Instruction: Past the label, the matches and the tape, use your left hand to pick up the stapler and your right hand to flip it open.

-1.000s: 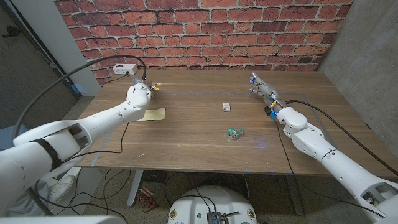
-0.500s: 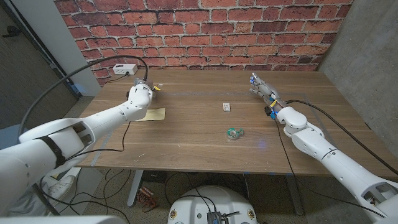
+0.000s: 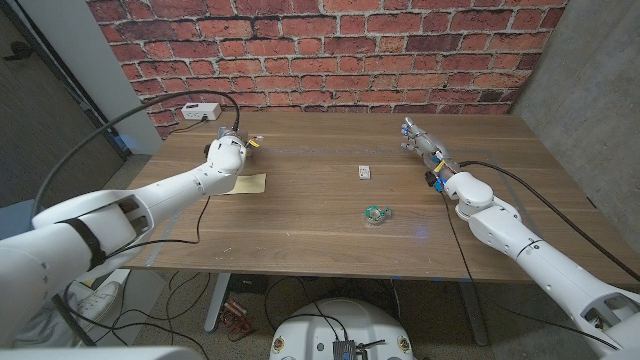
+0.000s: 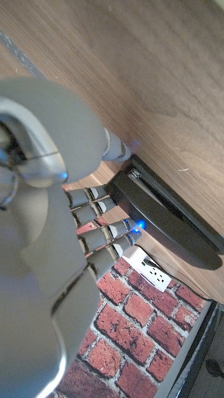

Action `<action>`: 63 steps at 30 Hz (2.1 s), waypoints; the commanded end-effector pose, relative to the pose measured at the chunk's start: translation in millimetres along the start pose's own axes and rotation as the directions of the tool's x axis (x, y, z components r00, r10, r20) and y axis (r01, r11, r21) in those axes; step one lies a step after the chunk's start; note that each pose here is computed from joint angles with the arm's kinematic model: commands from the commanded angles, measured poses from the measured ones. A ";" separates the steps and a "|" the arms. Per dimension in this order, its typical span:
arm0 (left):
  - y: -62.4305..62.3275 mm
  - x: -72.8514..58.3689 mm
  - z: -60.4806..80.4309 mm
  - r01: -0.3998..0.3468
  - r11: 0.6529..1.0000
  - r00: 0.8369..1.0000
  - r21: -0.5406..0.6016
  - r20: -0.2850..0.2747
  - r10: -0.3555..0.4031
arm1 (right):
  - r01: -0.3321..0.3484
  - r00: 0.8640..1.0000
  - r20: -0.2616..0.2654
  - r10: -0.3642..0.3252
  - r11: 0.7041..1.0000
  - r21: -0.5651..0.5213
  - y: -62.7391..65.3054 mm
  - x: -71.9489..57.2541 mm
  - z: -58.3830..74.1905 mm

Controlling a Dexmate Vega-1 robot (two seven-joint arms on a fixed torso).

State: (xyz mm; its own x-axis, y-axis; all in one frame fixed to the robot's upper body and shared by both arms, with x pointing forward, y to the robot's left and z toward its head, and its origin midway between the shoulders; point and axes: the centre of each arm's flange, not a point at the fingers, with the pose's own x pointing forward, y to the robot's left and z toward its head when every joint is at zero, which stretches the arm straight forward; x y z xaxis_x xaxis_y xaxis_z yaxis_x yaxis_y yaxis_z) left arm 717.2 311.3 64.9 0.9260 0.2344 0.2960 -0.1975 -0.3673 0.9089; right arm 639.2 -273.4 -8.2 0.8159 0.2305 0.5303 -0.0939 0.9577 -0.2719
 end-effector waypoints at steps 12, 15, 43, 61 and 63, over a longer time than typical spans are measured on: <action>-7.9 -11.1 -6.8 -0.049 0.999 0.999 -0.019 -0.011 0.049 | -0.010 1.000 0.002 0.010 1.000 0.000 4.9 1.3 0.6; -10.0 -12.8 -4.9 -0.064 0.998 0.998 -0.019 -0.005 0.064 | -0.011 1.000 -0.001 0.011 1.000 0.001 4.9 0.4 0.1; -9.8 -41.0 -11.1 -0.449 0.881 0.890 -0.151 0.008 0.455 | -0.002 1.000 0.005 0.002 1.000 0.019 1.9 -9.0 -4.0; -4.3 -55.3 -16.9 -0.585 0.767 0.802 -0.263 -0.051 0.595 | 0.003 1.000 0.010 -0.003 1.000 0.022 1.3 -12.6 -2.8; -3.0 -55.9 -17.8 -0.597 0.755 0.793 -0.270 -0.055 0.607 | 0.007 1.000 0.011 -0.007 1.000 0.028 1.4 -12.5 -2.9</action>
State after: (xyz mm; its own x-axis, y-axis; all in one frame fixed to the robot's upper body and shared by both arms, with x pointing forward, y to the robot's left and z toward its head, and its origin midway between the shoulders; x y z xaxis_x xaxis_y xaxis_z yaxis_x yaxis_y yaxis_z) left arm 668.9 314.1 48.6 0.6718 0.0111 0.7406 -0.7183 -0.2343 0.6551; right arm 631.4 -275.2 -17.1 0.8112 0.2314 0.5370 -0.1056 0.9612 -0.2547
